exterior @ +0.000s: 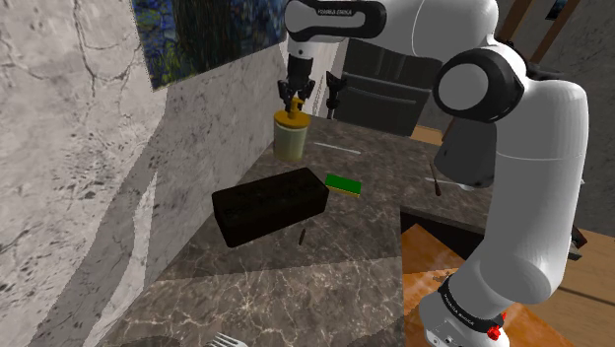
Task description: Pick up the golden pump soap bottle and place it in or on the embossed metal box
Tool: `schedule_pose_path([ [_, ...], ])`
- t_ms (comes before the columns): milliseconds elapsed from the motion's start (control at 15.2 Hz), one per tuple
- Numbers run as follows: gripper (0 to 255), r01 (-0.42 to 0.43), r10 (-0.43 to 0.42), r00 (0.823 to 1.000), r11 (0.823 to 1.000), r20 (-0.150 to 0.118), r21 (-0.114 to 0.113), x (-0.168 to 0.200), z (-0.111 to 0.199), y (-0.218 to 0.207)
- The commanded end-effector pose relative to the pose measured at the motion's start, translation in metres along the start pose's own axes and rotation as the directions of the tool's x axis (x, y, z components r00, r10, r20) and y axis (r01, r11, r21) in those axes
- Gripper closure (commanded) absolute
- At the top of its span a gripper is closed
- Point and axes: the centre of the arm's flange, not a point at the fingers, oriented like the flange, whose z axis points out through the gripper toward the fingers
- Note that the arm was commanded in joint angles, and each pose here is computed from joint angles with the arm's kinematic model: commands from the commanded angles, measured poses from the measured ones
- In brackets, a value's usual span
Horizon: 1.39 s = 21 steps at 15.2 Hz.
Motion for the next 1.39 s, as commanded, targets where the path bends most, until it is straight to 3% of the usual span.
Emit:
schedule_pose_path([
  [0,255,0.000,0.000,1.000,1.000,-0.001,0.000,0.002,-0.011,-0.001],
  [792,255,0.000,0.000,1.000,1.000,-0.001,0.000,0.002,-0.071,-0.005],
  [1320,255,0.000,0.000,1.000,1.000,-0.001,0.000,-0.063,-0.102,-0.082],
])
